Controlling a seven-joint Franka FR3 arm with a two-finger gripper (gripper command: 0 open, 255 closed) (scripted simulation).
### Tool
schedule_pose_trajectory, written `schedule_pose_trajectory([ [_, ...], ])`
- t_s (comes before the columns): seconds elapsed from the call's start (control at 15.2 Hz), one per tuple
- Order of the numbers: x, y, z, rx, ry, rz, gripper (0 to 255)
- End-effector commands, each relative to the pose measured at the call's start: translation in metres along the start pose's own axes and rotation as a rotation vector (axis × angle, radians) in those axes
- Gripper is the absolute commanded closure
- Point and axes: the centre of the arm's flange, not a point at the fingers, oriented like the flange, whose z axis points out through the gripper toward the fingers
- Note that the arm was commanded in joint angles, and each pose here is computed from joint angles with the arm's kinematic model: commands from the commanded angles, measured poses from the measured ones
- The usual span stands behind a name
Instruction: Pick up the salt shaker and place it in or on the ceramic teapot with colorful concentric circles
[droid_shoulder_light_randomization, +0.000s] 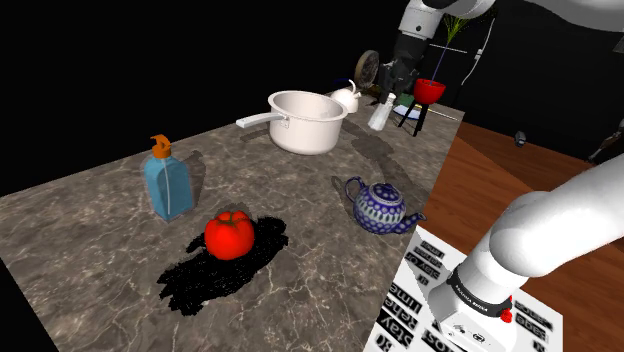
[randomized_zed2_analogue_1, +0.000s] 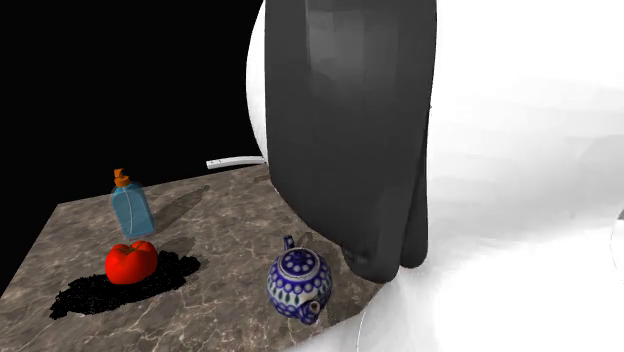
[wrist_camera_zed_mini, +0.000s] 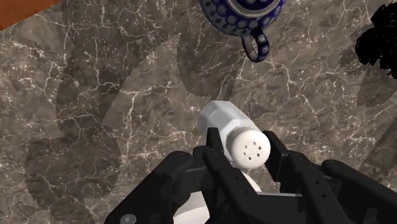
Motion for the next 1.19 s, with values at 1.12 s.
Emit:
schedule_pose_trajectory([
  [1.12, -0.157, -0.057, 0.021, -0.001, 0.0, 0.001, 255],
])
